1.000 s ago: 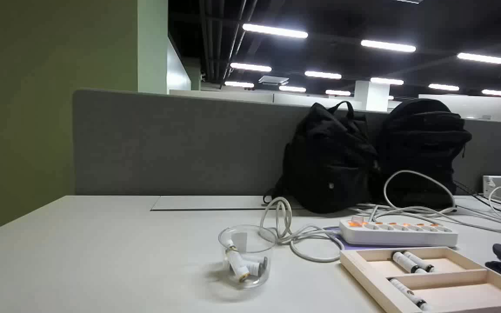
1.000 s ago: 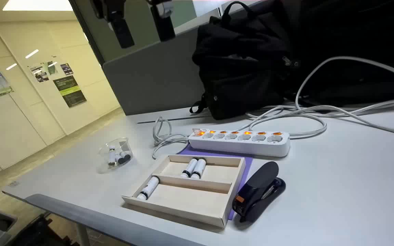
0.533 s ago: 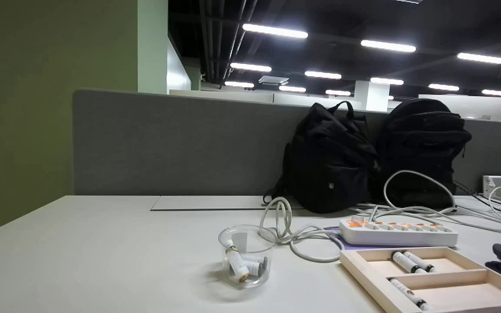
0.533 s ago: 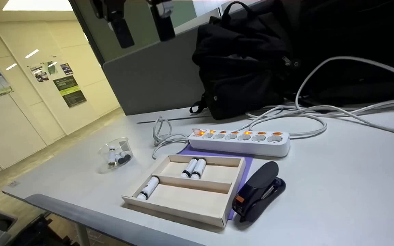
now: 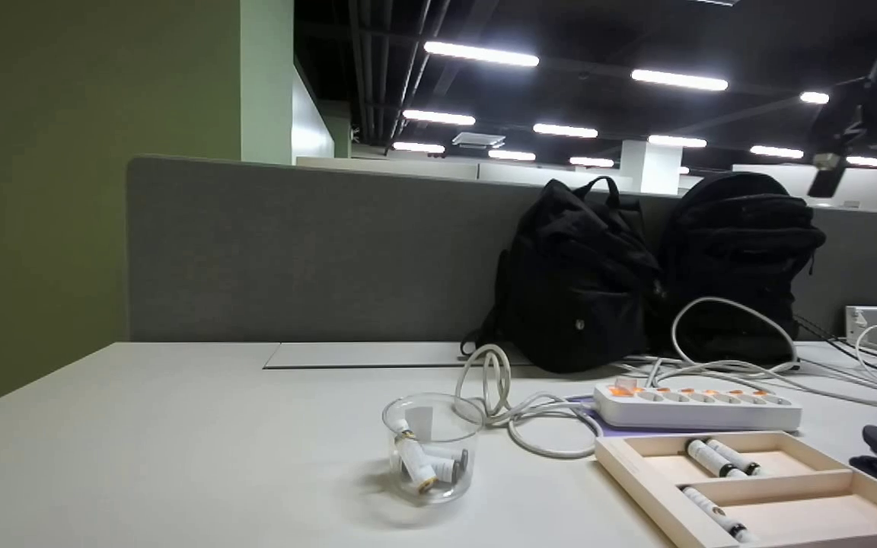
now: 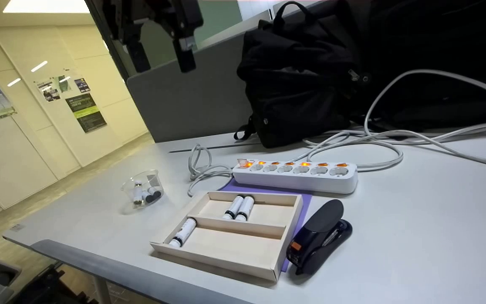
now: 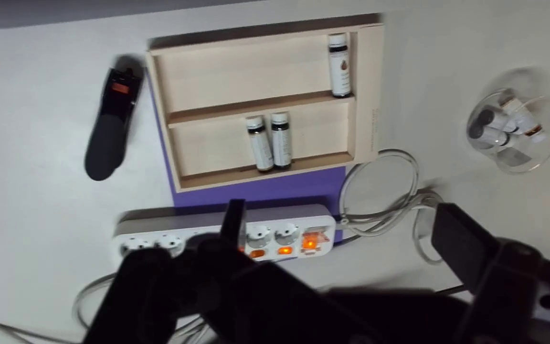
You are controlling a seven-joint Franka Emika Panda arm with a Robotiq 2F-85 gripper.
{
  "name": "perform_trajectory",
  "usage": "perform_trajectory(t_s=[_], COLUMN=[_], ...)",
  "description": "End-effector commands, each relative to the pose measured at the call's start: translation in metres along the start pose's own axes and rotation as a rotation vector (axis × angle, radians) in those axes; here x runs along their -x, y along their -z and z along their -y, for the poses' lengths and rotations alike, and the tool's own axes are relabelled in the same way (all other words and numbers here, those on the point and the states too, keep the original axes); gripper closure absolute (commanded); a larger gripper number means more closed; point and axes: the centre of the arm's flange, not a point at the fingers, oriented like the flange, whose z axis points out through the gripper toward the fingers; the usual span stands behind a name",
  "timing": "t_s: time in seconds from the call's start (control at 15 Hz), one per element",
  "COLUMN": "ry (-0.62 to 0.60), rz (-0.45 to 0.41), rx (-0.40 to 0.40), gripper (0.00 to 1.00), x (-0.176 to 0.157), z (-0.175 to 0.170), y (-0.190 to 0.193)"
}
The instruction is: Move the two bottles from the top compartment of the box to the bowl
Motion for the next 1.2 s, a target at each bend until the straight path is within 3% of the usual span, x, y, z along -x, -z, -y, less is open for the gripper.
perform_trajectory(t_s=[0.0,0.27,0.67,0.93,1.0,1.13], ry=[0.111,0.206,0.288,0.255,0.298,0.282], rz=[0.023,0.070,0.019,0.037,0.028,0.047], rx=[-0.021,0.060,0.170,0.233,0.197,0.217], gripper=[0.00,0.00,0.00,0.00,0.00,0.00], x=[-0.019,-0.030,-0.063,-0.088,-0.059,-0.070], z=[0.053,0.084,0.088,0.070,0.078,0.065], y=[-0.059,-0.136,-0.229,-0.267,-0.249,-0.266])
